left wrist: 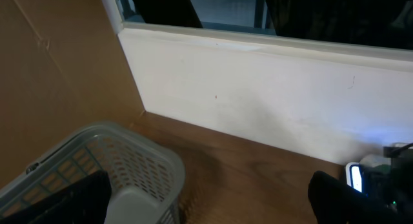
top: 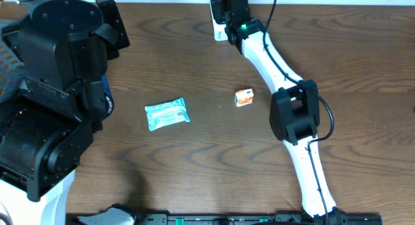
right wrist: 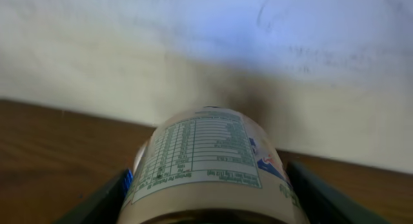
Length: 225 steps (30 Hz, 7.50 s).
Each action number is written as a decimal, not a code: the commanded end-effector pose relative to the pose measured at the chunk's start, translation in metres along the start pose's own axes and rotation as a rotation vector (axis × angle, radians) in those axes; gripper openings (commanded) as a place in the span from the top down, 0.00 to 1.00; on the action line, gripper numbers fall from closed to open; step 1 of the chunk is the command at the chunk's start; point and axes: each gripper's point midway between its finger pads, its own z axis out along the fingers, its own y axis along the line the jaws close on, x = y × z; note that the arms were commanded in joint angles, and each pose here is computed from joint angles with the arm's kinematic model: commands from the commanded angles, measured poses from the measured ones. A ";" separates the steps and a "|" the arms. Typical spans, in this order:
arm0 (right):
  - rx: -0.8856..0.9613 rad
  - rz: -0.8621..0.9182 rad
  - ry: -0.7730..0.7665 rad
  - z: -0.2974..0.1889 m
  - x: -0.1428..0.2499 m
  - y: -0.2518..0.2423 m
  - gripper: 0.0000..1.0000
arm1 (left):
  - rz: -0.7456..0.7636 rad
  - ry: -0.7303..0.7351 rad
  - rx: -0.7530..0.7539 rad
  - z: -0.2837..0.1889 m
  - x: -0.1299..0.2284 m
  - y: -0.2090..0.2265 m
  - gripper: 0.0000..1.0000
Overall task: Scan the item barcode
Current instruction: 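Carry the jar to the right edge of the table and lower it, then open the right gripper and withdraw it back toward the scanner, then lower the right gripper onto the orange Kleenex tissue pack, then close the right gripper on the Kleenex pack and lift it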
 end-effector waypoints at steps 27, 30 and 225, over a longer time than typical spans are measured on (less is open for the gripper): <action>0.657 0.547 0.684 -0.208 0.123 -0.396 0.50 | -0.022 -0.009 -0.009 -0.003 -0.003 0.006 0.02; 0.649 0.653 0.691 -0.221 0.141 -0.426 0.50 | -0.022 -0.009 -0.009 -0.003 -0.003 0.006 0.02; -0.475 -0.304 0.831 -0.253 0.246 0.075 0.01 | -0.022 -0.009 -0.009 -0.003 -0.003 0.006 0.02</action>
